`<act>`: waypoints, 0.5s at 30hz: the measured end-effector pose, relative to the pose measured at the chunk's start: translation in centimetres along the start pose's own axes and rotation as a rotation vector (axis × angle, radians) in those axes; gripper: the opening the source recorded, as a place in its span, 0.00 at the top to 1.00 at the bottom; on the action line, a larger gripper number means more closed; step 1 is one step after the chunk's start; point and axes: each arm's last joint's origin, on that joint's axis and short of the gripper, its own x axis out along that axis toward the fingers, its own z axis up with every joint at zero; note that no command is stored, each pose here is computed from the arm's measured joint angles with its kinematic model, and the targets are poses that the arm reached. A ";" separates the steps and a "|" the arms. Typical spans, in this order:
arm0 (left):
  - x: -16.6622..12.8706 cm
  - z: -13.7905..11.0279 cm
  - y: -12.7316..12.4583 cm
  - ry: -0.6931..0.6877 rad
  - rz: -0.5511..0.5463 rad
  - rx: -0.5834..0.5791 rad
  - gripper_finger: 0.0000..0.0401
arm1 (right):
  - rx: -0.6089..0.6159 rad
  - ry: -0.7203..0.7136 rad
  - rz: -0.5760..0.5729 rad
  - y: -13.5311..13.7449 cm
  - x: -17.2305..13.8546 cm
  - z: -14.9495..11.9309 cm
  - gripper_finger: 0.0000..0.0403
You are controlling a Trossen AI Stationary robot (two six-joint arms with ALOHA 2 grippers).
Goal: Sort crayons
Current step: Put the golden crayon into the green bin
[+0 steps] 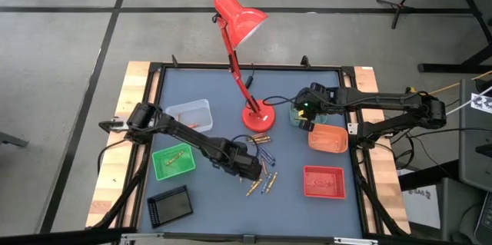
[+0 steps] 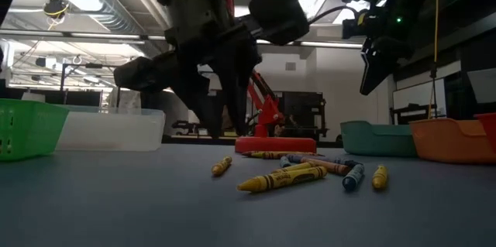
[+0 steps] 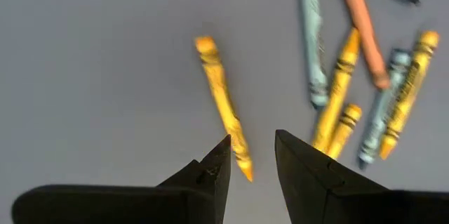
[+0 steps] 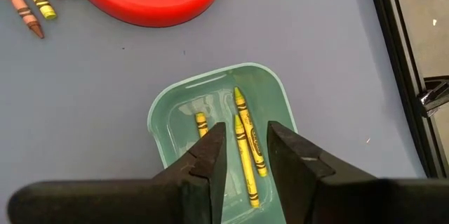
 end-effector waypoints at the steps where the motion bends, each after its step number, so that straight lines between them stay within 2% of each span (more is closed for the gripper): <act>1: 0.0 0.1 0.1 -0.010 0.012 -0.003 0.76 | 0.000 0.000 0.000 0.0 0.0 0.0 0.75; 15: 1.4 0.5 0.5 -0.024 0.053 -0.030 0.76 | 0.000 0.000 0.000 0.0 0.0 0.0 0.75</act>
